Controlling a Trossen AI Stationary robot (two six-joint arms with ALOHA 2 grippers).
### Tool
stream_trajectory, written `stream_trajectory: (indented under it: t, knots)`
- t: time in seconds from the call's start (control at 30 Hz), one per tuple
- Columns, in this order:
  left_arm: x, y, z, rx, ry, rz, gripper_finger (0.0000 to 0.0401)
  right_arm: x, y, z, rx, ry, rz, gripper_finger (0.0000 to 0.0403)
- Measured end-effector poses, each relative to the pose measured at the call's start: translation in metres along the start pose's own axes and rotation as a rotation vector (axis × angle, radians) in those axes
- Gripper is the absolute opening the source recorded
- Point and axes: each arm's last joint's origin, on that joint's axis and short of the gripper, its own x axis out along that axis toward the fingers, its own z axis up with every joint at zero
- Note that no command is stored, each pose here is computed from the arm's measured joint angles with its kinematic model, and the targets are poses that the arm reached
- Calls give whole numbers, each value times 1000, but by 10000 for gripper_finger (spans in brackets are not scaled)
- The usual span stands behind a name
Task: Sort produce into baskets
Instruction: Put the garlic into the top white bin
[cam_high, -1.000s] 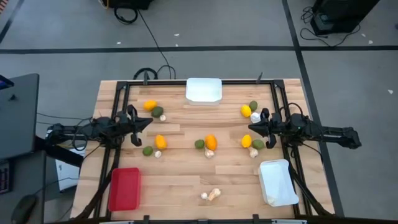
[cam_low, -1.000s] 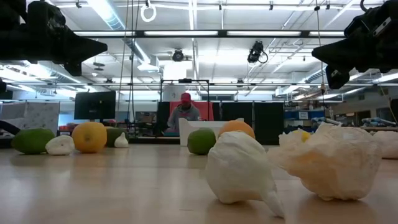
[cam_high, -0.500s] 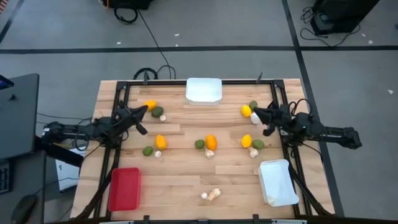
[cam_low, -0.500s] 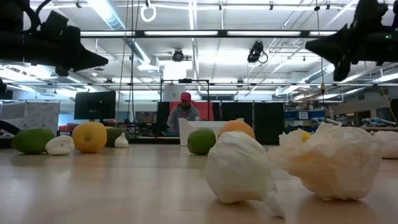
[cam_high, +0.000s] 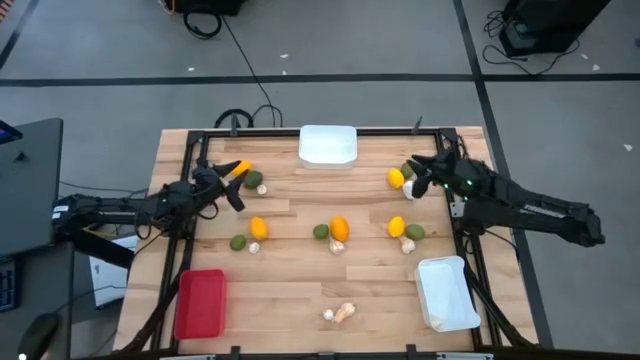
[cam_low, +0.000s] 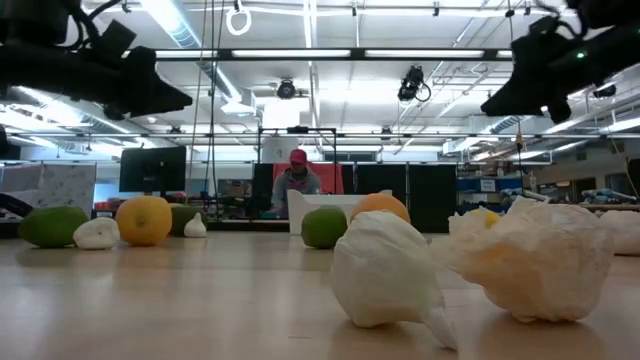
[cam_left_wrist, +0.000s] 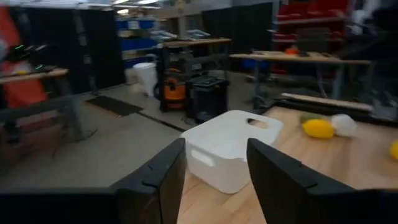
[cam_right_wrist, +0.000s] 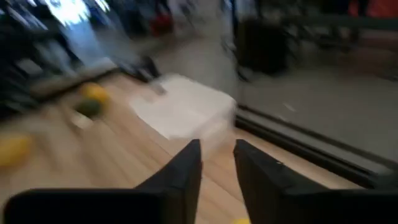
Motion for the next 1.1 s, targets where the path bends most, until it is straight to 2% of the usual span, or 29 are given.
stream_trajectory:
  t: [0.23,0.3,0.43,0.57,0.73,0.93,1.1]
  knots:
    - [22,-10,12,69,105,-95,157,36,-8,20,-25,304,-229,201]
    - [29,-15,11,108,143,-135,157,46,-10,21,-27,446,-230,213]
    - [39,-23,0,156,217,-165,157,58,-10,16,-23,783,-136,221]
    - [48,-28,-5,202,212,-151,157,62,-8,7,-5,981,-157,219]
    - [56,-34,-8,195,184,-147,157,69,-7,-9,-42,1078,-176,220]
    - [64,-39,-14,195,184,-147,157,80,-3,-10,-72,1024,-173,220]
    - [67,-42,-20,204,200,-148,157,86,-3,-15,-85,1059,-198,220]
